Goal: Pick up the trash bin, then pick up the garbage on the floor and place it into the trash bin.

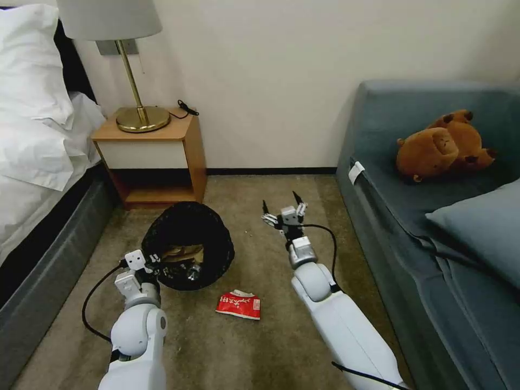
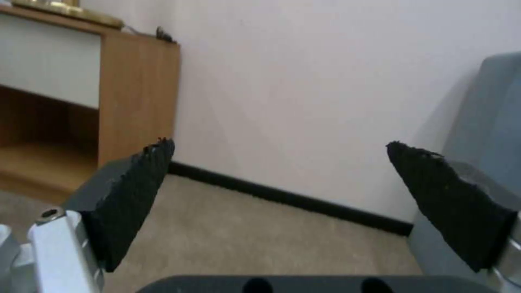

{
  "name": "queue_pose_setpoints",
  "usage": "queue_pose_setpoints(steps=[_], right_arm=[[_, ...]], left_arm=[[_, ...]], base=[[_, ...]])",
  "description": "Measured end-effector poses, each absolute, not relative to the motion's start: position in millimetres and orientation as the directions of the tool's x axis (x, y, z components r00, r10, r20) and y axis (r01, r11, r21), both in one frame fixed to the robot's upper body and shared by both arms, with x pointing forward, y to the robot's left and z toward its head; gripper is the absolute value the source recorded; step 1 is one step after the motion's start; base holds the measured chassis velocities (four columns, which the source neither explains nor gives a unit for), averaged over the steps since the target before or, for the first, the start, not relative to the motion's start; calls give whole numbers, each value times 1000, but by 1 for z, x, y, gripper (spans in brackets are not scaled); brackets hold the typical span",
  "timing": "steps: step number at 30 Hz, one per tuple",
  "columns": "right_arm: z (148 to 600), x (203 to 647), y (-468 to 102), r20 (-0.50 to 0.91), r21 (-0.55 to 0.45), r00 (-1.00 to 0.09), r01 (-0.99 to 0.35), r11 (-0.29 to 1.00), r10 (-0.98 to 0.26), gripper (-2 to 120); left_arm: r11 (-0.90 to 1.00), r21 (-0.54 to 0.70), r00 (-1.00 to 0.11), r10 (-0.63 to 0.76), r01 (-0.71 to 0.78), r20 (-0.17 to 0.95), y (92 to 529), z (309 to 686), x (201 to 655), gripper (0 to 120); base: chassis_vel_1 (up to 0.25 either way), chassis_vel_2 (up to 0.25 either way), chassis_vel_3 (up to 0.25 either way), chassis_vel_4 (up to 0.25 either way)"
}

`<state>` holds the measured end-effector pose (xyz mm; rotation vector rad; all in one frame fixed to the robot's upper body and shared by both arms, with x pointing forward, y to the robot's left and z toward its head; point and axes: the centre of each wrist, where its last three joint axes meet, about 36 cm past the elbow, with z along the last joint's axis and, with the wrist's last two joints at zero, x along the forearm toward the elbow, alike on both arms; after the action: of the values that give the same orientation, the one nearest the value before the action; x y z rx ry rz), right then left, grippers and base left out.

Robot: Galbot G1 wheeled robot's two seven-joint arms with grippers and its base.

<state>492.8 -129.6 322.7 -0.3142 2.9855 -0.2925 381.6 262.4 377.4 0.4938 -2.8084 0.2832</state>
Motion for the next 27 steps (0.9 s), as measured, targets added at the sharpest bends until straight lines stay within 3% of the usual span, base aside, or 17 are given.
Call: queue_pose_setpoints(steps=[17, 27], right_arm=[[254, 480, -158, 114, -218, -897, -442, 870, -428, 100], [233, 495, -181, 216, -269, -762, -648, 712, -611, 100]], left_arm=[[921, -138, -903, -312, -364, 295, 267, 379, 378, 2], [921, -136, -903, -313, -364, 296, 268, 379, 376, 2]], base=[[0, 0, 0, 0], [0, 0, 0, 0]])
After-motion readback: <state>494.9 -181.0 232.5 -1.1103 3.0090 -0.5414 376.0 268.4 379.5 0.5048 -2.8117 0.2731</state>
